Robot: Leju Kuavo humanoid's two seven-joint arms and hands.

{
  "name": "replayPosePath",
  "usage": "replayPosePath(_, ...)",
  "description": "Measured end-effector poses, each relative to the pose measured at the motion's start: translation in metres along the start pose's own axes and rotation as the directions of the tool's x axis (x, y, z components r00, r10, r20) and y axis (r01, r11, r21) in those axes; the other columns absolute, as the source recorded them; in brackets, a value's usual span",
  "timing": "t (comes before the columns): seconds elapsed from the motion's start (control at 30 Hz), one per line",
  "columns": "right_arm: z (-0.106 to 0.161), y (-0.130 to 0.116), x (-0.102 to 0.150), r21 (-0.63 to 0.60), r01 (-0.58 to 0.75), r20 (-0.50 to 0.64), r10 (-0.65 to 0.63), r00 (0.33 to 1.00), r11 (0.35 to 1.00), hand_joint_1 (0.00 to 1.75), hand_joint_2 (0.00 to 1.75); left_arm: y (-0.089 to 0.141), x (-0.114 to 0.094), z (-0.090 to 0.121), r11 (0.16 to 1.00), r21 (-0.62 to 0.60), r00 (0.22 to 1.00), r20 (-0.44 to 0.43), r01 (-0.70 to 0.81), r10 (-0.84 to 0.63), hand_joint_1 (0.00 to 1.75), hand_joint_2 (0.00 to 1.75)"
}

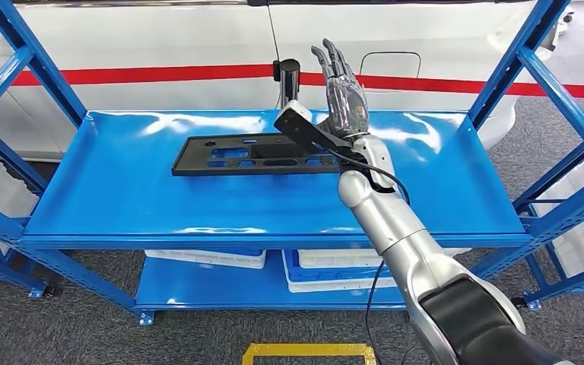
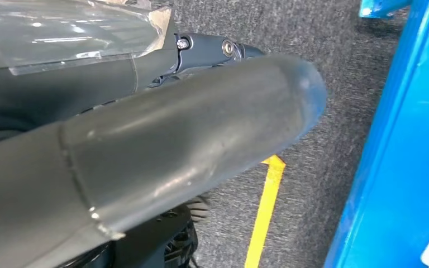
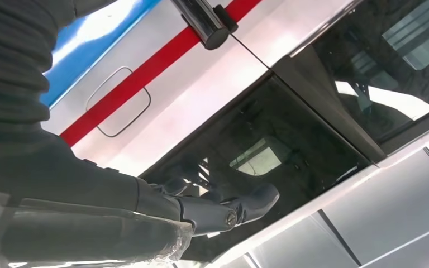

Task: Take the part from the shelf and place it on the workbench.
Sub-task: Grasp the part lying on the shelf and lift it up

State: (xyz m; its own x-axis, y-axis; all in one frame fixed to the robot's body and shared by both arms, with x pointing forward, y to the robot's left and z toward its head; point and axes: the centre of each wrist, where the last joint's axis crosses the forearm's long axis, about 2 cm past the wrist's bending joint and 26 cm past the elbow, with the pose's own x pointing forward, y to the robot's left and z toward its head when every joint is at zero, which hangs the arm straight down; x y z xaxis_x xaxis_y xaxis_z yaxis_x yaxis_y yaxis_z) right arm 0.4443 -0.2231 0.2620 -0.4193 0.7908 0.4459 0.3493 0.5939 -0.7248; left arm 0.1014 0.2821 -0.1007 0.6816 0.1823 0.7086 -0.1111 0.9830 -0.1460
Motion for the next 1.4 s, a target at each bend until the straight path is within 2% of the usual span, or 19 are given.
replayPosePath(0.43, 0.002, -0.002, -0.001, 0.015, 0.007, -0.004, -0.007, 1.000, 1.000, 0.00, 1.75, 0.002, -0.002, 0.002, 1.000, -0.002, 1.000, -0.010, 0.018, -0.018, 0.00, 0.00)
replayPosePath(0.6, 0.005, -0.003, -0.006, 0.006, 0.011, -0.005, -0.011, 1.000, 1.000, 0.00, 1.75, 0.005, -0.003, 0.002, 0.999, 0.017, 0.998, -0.053, 0.047, -0.046, 0.00, 0.00)
replayPosePath(0.9, 0.021, -0.003, -0.015, -0.008, 0.028, -0.005, -0.028, 1.000, 1.000, 0.00, 1.75, 0.012, -0.030, 0.022, 0.998, 0.055, 0.952, -0.307, 0.042, -0.023, 0.00, 0.00)
replayPosePath(1.03, 0.029, 0.002, -0.008, 0.008, 0.058, 0.023, -0.059, 0.998, 0.998, 0.00, 1.75, 0.010, -0.039, 0.028, 0.995, 0.099, 0.889, -0.455, 0.000, 0.046, 0.00, 0.00)
replayPosePath(1.17, 0.035, 0.006, 0.010, 0.037, 0.113, 0.084, -0.116, 0.990, 0.993, 0.00, 1.75, 0.004, -0.044, 0.031, 0.986, 0.158, 0.791, -0.596, -0.057, 0.141, 0.00, 0.00)
replayPosePath(1.23, 0.038, 0.006, 0.020, 0.050, 0.127, 0.122, -0.133, 0.984, 0.991, 0.00, 1.75, 0.000, -0.046, 0.032, 0.983, 0.173, 0.758, -0.631, -0.067, 0.163, 0.00, 0.00)
replayPosePath(1.4, 0.043, 0.004, 0.033, 0.056, 0.138, 0.179, -0.146, 0.973, 0.989, 0.00, 1.75, -0.007, -0.048, 0.034, 0.978, 0.188, 0.739, -0.644, -0.095, 0.195, 0.00, 0.00)
